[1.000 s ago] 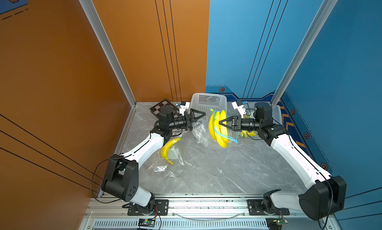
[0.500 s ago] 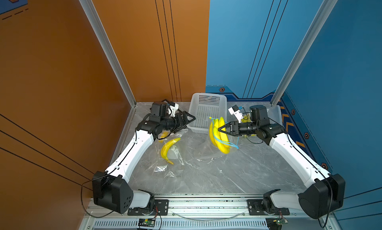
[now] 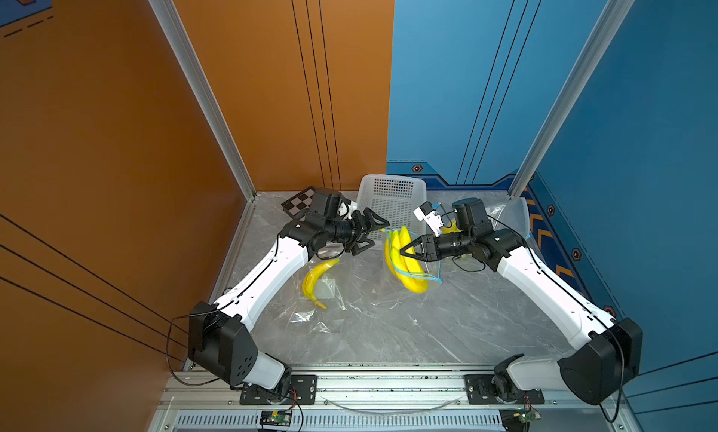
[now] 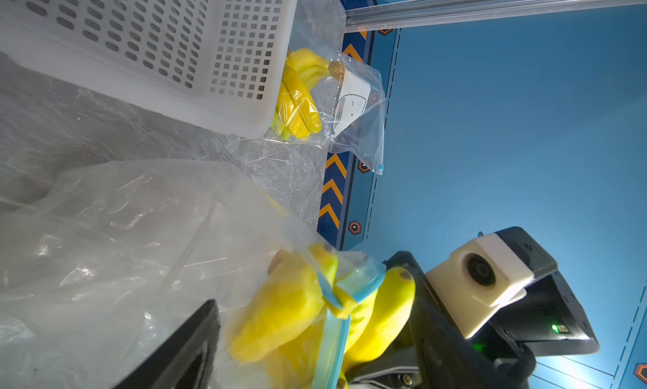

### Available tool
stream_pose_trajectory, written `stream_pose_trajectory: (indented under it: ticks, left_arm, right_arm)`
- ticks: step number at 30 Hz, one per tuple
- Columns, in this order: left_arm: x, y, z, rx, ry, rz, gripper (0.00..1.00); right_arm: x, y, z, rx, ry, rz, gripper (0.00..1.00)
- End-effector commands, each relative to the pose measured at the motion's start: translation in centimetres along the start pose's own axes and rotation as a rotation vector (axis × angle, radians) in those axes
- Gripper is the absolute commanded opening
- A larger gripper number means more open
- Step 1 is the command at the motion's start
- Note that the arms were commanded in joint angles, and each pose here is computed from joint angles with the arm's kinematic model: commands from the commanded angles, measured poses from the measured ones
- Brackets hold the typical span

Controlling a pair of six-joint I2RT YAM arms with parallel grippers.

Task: Open the zip-top bag and take out the banana
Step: Pick up the banana from the zipper food storage bag.

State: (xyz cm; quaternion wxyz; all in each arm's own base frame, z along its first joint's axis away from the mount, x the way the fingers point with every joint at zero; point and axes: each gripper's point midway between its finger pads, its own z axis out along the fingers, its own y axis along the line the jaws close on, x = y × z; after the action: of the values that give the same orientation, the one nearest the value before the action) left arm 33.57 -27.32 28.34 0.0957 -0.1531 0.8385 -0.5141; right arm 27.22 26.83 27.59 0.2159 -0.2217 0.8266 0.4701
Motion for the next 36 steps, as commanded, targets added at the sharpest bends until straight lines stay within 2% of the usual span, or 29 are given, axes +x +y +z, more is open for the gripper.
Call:
stream_pose_trajectory:
  ticks: [1,10,16,21,25,31,36]
  left_arm:
    - [-0.6,-1.1,0.5,0.031,0.006,-0.039,0.74]
    - [0.1,-1.0,1.2,0.034,0.043,-0.055,0.4]
    - [0.1,-1.0,1.5,0.046,0.051,-0.066,0.29]
    - [0.2,-0.5,1.9,0.04,0.066,-0.072,0.07]
    - [0.2,0.0,2.2,0.031,0.074,-0.081,0.0]
    - [-0.8,1.3,2.0,0.009,0.041,-0.103,0.0]
    - [-3.2,2.4,1.4,-0.005,-0.016,-0.132,0.0]
  right_arm:
    - [0.1,0.3,0.0,0.019,0.023,-0.04,0.21]
    - [0.7,-0.2,0.0,0.044,0.044,-0.042,0.21]
    - [0.8,-0.4,0.2,0.045,0.056,-0.044,0.21]
    - [0.9,-0.5,0.4,0.042,0.064,-0.048,0.21]
    - [1.0,-0.4,0.4,0.037,0.07,-0.055,0.21]
    - [1.4,-0.1,0.0,0.038,0.073,-0.08,0.21]
    - [2.3,0.3,-0.2,0.03,0.085,-0.142,0.21]
